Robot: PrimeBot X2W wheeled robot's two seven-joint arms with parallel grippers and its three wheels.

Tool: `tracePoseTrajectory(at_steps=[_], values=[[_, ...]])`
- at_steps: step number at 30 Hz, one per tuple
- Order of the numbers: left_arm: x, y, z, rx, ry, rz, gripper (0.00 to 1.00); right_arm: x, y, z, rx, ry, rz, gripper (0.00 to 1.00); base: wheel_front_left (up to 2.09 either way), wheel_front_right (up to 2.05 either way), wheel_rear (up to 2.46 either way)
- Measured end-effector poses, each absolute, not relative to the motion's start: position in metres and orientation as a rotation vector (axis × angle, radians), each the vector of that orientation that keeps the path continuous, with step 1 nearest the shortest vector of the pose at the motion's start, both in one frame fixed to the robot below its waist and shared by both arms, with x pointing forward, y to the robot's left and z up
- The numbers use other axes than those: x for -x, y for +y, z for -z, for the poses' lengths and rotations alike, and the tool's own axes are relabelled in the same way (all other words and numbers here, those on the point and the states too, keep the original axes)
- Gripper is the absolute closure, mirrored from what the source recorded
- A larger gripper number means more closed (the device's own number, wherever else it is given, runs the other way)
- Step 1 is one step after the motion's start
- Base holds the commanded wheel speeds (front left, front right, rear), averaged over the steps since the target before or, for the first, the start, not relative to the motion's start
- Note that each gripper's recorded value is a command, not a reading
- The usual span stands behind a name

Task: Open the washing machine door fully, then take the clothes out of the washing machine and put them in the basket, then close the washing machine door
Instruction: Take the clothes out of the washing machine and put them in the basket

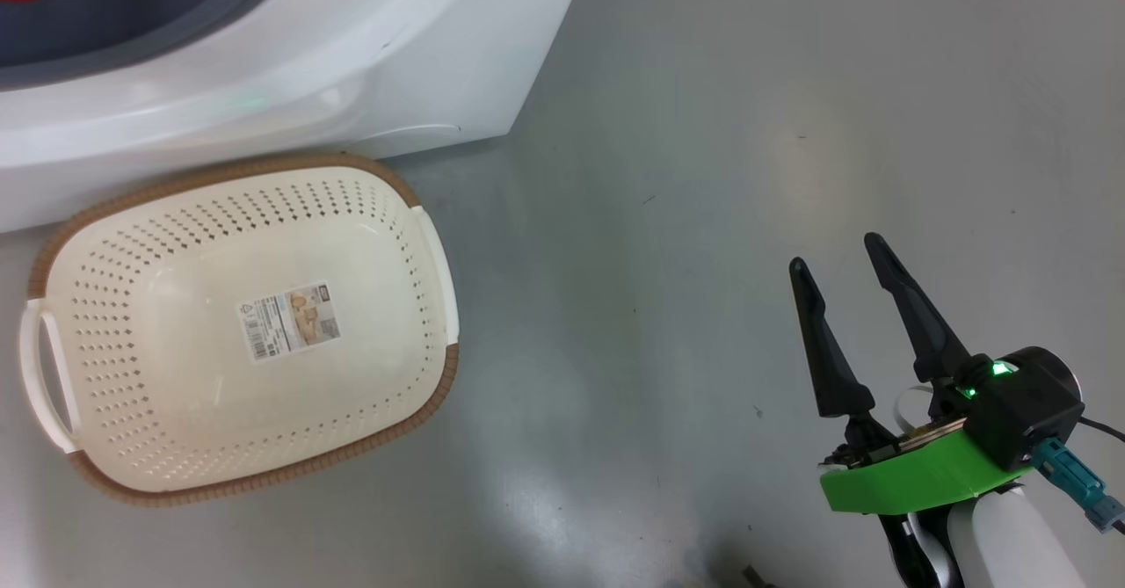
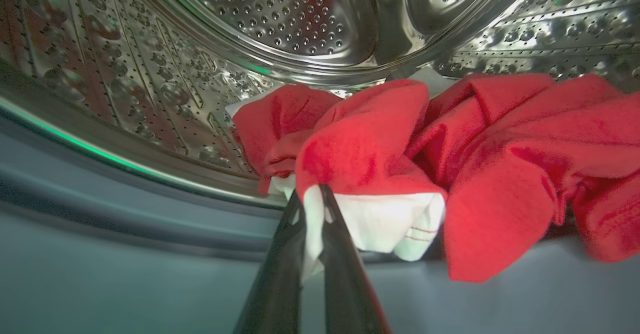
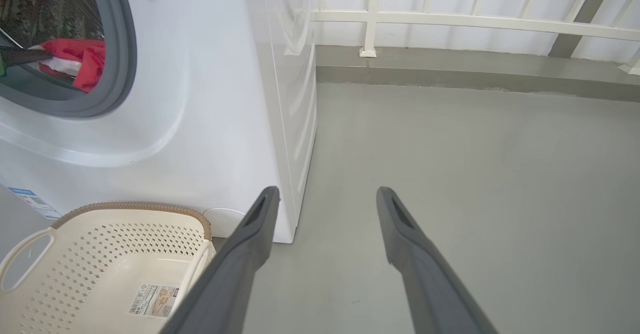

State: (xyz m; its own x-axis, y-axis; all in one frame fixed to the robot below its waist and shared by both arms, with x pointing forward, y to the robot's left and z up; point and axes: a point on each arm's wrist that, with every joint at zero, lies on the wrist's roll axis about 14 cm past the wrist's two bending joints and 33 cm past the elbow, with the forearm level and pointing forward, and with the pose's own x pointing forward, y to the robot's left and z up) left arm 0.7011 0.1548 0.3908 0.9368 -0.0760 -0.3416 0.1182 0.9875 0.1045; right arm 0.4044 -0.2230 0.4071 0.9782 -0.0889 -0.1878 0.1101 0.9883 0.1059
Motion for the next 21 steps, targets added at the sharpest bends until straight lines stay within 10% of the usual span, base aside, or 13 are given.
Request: tracePoseTrajectory(at_steps=[21], values=[[-0.680,0.141,-0.446,-0.029,0.118,0.125,1.00,-0.412,-0.211,-0.426,-0.139,0.120,0.062,0.00,0.00,0.00,0.00]])
